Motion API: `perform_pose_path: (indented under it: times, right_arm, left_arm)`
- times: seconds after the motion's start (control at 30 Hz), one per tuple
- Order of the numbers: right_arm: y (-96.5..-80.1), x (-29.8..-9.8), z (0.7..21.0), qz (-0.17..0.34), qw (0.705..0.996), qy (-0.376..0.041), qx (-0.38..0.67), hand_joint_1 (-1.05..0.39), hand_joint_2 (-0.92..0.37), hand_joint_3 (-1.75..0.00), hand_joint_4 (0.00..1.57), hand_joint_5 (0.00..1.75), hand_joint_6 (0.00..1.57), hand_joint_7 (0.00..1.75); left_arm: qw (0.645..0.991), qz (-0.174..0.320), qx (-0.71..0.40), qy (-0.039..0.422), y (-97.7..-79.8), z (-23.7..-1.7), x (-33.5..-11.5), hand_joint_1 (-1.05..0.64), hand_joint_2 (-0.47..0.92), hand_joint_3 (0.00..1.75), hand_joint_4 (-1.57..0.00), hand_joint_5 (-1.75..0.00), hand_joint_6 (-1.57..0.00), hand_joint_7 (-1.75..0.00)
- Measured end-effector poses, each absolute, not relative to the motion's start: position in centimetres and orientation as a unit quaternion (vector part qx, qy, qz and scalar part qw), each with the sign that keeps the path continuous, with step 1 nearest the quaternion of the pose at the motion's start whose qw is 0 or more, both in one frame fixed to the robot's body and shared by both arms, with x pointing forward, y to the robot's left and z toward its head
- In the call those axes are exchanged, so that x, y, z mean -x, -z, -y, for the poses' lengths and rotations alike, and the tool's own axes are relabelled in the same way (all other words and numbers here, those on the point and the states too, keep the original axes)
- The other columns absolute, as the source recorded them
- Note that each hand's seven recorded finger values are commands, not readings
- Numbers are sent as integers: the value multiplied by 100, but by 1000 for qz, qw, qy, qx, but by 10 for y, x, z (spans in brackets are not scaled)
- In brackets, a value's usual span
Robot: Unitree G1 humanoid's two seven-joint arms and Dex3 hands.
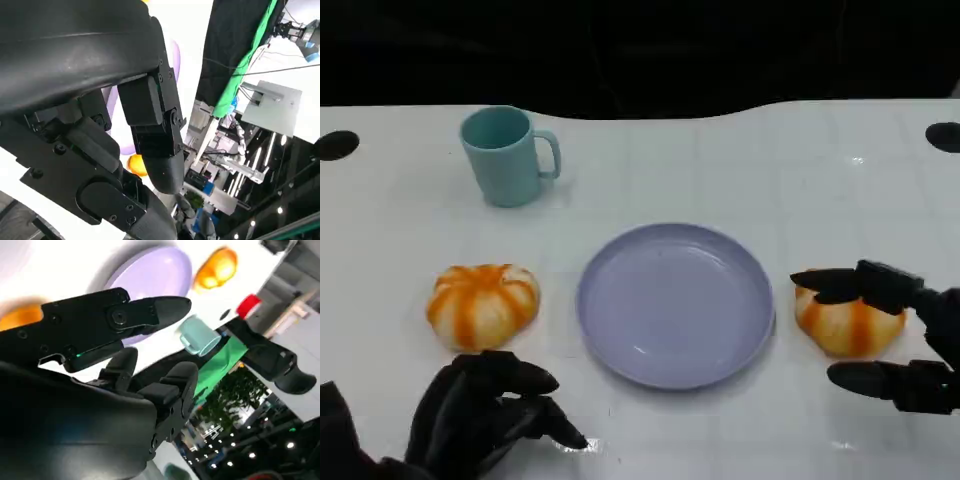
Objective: Grasp the bread from the table and place it into the plate.
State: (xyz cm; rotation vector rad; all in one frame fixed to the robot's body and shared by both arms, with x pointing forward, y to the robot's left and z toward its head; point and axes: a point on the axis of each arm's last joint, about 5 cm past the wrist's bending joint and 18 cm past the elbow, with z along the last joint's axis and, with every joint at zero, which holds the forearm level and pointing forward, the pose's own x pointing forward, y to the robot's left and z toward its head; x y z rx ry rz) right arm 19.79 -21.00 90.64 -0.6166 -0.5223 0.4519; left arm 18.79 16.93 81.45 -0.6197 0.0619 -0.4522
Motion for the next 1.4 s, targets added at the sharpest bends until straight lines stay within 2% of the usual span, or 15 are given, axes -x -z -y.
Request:
perform_pose_path:
  times: [0.23,0.4,0.53,0.8,1.03,1.4]
  right_arm:
    - [-908,-199,215,253,850,-206,414,-47,-84,0,1,48,30,7]
    - [-912,-201,215,245,807,-190,502,-44,-81,0,0,41,27,3]
    - [-908,-205,212,240,786,-187,538,-44,-80,0,0,37,24,1]
    - [-903,-220,203,222,753,-200,587,-45,-81,0,0,30,22,0]
    - [-894,-231,198,211,729,-207,617,-48,-79,0,1,38,23,0]
    - [-887,-251,194,185,711,-218,643,-49,-79,0,2,39,23,1]
  left_arm:
    - [927,-27,301,220,-815,-169,-188,-99,65,0,-157,-44,-157,-18]
    - [927,-26,302,220,-815,-168,-188,-98,65,0,-157,-43,-157,-17]
    - [927,-26,302,220,-815,-168,-188,-99,65,0,-157,-43,-157,-17]
    - [927,-26,302,220,-815,-168,-188,-100,65,0,-157,-45,-157,-19]
    - [928,-25,302,219,-815,-168,-188,-99,65,0,-157,-45,-157,-18]
    - [928,-28,302,215,-815,-168,-188,-99,65,0,-157,-45,-157,-19]
